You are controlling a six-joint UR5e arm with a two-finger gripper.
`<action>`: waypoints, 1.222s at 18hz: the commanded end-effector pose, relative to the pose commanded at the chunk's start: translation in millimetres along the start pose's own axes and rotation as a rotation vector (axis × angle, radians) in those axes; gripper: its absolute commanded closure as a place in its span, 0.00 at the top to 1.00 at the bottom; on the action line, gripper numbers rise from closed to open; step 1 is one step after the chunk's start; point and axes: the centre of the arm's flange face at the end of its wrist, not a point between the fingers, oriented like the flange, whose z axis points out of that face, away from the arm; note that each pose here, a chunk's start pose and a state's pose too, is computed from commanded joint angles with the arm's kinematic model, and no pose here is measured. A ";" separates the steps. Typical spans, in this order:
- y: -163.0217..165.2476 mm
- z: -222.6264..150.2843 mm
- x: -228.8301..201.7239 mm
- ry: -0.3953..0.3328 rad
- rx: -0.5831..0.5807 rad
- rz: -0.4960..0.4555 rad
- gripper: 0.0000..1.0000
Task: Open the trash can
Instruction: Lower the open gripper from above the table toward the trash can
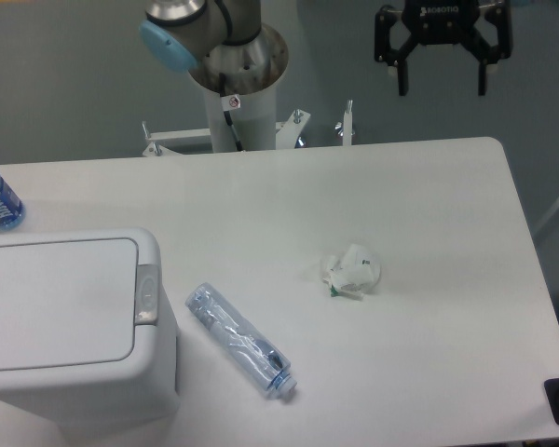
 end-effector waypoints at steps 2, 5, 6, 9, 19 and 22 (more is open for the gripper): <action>-0.6 -0.5 0.3 0.000 -0.001 0.003 1.00; -1.8 -0.4 0.1 0.000 0.003 0.006 1.00; -1.8 -0.4 0.1 0.000 0.003 0.005 1.00; -2.0 2.0 0.9 0.005 0.003 -0.012 1.00; -79.9 34.3 37.4 0.031 0.105 -0.323 1.00; -116.3 46.1 67.4 0.093 0.114 -0.450 1.00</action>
